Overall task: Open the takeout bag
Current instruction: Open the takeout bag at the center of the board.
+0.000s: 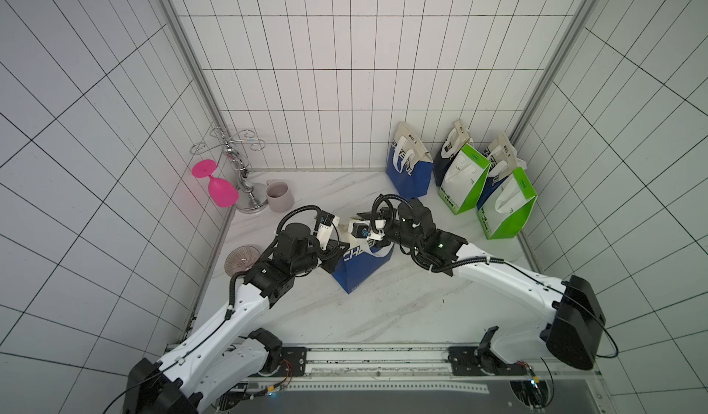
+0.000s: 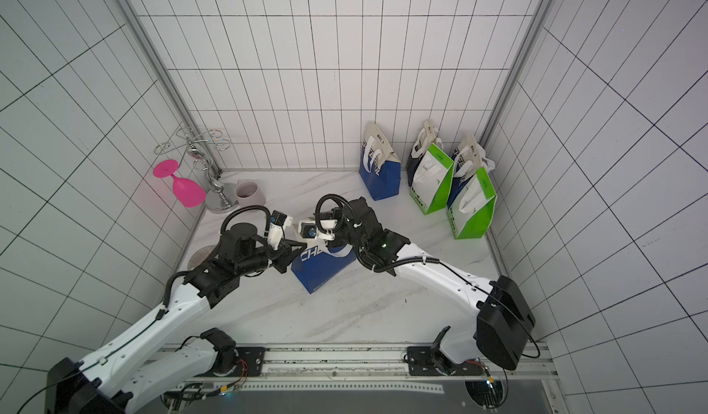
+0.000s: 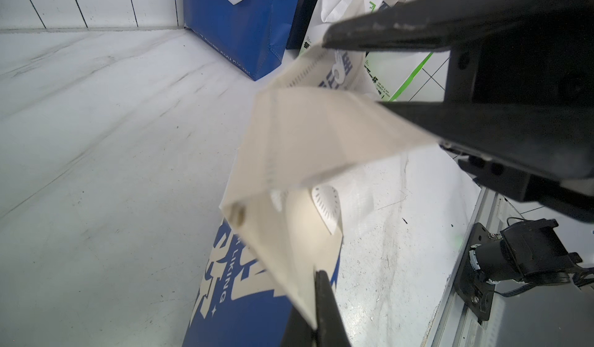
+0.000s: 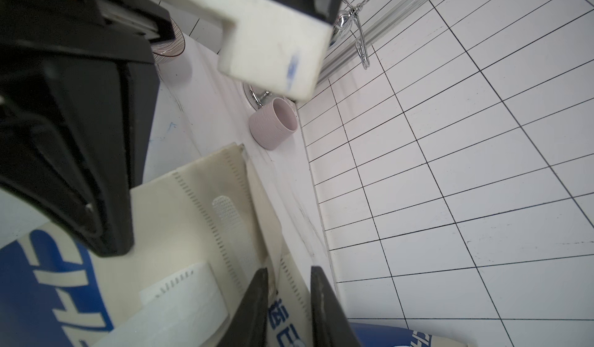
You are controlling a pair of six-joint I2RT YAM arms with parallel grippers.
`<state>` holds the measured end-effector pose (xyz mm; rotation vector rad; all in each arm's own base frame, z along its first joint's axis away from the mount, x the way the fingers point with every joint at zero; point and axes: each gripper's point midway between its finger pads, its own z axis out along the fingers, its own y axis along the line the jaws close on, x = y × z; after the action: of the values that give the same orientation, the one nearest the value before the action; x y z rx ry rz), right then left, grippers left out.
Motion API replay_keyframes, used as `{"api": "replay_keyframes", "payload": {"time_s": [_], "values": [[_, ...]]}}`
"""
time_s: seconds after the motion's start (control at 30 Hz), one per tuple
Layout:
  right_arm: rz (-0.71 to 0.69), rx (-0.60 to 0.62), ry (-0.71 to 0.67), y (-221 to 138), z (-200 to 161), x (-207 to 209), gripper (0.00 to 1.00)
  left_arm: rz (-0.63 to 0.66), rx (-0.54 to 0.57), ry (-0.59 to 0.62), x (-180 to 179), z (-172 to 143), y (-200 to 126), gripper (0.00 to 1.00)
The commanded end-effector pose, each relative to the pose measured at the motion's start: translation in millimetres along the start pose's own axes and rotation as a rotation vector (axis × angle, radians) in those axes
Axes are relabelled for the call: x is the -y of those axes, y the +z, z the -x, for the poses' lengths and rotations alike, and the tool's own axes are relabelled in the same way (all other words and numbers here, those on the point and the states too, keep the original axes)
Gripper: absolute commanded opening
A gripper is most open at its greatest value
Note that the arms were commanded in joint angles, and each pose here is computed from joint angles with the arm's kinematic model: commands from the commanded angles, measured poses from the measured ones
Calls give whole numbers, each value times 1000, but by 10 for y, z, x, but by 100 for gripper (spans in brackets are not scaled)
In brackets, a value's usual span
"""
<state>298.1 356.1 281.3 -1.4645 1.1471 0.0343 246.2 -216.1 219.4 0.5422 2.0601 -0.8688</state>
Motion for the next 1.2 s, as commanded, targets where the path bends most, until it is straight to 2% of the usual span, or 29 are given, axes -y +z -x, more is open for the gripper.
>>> {"api": "replay_keyframes", "payload": {"time_s": [0.0,0.3,0.37,0.53,1.03,1.17], "values": [[16,10,27,-7,-37,-163,25,-21,-24,2,41,-74,2,0],[-69,-25,4,113,-57,-132,28,-20,-22,2,42,-71,-5,0],[-74,-33,3,125,-78,-133,26,-20,-22,2,42,-70,-6,0],[-55,-38,6,126,-108,-192,14,-20,-22,3,41,-70,-6,0],[-66,-73,7,102,-207,-226,19,-21,-22,2,45,-73,-8,0],[-68,-83,8,90,-232,-230,11,-20,-21,3,46,-72,-9,0]]}}
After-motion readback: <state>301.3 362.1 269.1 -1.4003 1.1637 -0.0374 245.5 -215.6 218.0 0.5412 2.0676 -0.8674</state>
